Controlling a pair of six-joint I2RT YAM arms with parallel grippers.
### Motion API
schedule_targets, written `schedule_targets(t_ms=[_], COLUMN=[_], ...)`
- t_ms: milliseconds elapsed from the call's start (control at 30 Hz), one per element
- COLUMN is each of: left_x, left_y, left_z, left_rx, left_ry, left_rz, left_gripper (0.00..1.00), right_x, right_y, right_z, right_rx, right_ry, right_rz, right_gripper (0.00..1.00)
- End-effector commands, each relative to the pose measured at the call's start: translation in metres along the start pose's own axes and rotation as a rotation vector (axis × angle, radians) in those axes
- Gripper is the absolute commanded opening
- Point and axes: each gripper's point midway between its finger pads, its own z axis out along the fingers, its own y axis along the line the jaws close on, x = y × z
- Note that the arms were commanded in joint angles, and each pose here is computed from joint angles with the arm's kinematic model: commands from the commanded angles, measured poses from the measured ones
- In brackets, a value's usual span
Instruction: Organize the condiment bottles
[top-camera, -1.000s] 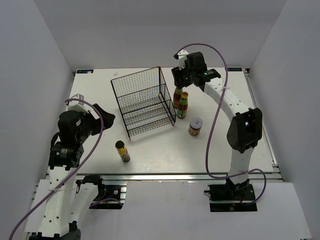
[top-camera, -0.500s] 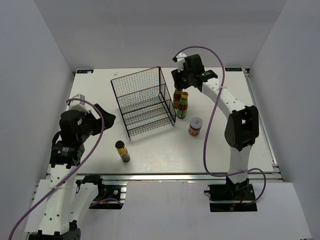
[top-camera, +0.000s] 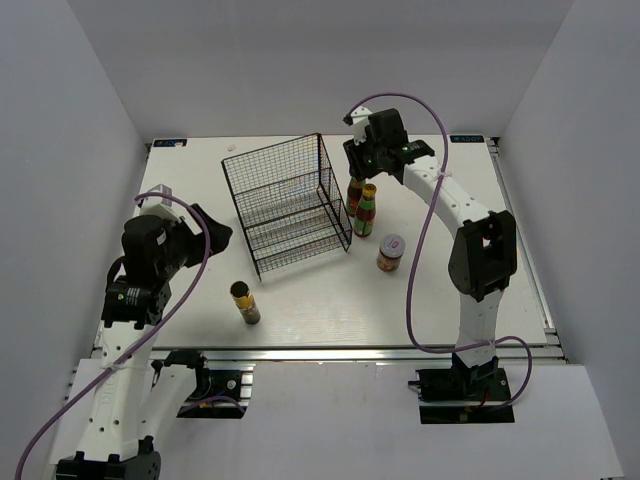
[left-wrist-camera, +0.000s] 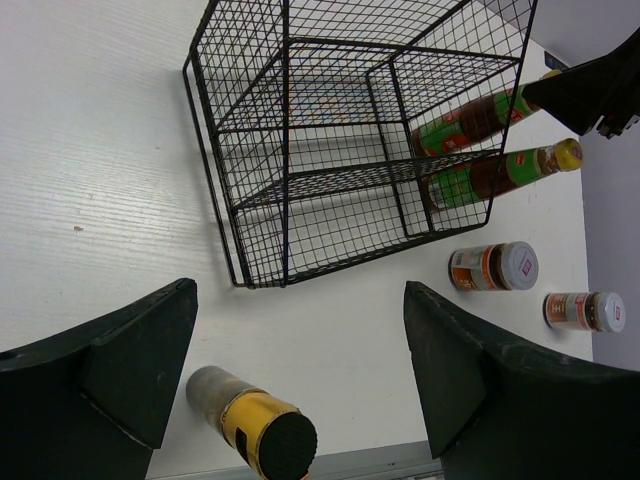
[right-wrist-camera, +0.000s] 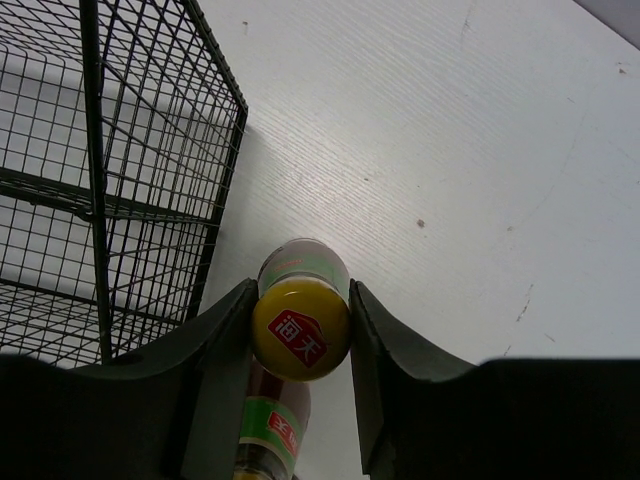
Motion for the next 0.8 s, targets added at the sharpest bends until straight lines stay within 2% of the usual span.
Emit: schedule_targets(t_ms=[0, 200, 500, 767], left_x=[-0.008, -0.009, -0.011, -0.010], left_y=[-0.007, -0.009, -0.010, -0.011], left_z=[0.000, 0.003, 0.003, 0.003], left_rx=[0.028, 0.037, 0.036, 0.043], left_ry=[-0.023, -0.017, -0.016, -0.017], left_rz=[0.005, 0.012, 0.021, 0.019], left_gripper=[0.94, 0.93, 0.93, 0.93], right_x=[-0.069, -0.131, -0.185, -0.244], right_y=[-0.013, -0.024, -0.026, -0.023], right_z=[-0.032, -0.068, -0.110, -0.166], right_rx=[0.060, 0.116, 0.136, 0.157], right_ry=[-0.188, -0.353, -0.513, -0.729], right_rz=[-0.068, -0.107, -0.098, -0.111], right_gripper=[0.00, 0.00, 0.00, 0.00])
